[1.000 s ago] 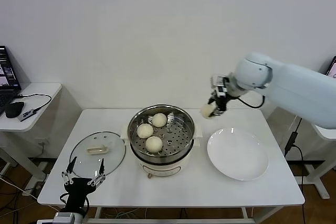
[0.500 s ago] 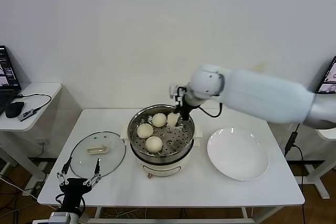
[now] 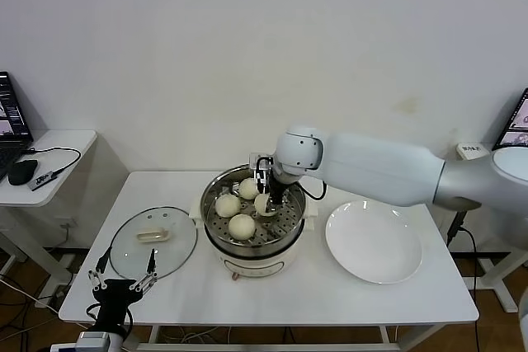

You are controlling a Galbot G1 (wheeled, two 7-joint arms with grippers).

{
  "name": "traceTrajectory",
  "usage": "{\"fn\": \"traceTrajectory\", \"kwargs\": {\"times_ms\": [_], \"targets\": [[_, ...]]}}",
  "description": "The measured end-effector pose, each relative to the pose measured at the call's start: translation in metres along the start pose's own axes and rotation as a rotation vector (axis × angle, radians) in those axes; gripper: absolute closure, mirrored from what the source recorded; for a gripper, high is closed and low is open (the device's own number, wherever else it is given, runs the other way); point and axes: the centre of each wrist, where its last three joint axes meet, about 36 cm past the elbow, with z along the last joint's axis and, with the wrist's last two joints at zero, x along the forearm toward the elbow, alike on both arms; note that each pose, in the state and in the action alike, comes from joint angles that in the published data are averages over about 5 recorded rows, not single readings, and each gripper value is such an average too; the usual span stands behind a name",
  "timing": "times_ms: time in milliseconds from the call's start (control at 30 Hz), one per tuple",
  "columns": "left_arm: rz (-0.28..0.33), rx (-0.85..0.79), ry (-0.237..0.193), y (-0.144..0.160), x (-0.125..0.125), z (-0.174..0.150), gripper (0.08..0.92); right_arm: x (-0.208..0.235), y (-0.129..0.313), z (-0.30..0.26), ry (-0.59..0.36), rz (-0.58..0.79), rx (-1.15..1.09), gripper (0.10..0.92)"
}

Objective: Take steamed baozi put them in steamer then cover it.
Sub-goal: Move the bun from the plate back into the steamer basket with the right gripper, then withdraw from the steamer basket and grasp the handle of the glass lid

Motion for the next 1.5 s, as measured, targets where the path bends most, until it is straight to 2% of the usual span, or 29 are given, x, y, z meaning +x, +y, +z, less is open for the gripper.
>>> {"fn": "traceTrajectory", "kwargs": {"times_ms": [267, 533, 633, 900, 1200, 1500], "targets": [[0.001, 0.002, 0.0, -0.001, 0.001, 0.0, 0.177, -0.009, 0.001, 0.004, 0.014, 0.006, -0.01, 0.473], [0.001, 0.003, -0.002, -0.002, 0.001, -0.001, 0.177, -0.001, -0.003, 0.008, 0.012, 0.011, -0.013, 0.265], [0.003, 0.003, -0.005, -0.002, 0.001, -0.003, 0.177, 0.008, -0.005, 0.01, 0.002, 0.014, -0.016, 0.213], [0.004, 0.003, -0.006, -0.001, 0.001, -0.003, 0.177, 0.039, -0.005, 0.028, -0.057, 0.053, -0.048, 0.2], [0.003, 0.007, -0.006, -0.004, -0.002, 0.001, 0.177, 0.059, 0.029, 0.077, -0.204, 0.213, -0.11, 0.2], [-0.006, -0.008, -0.008, -0.004, -0.004, 0.008, 0.177, 0.04, 0.085, 0.131, -0.491, 0.494, -0.226, 0.2]]}}
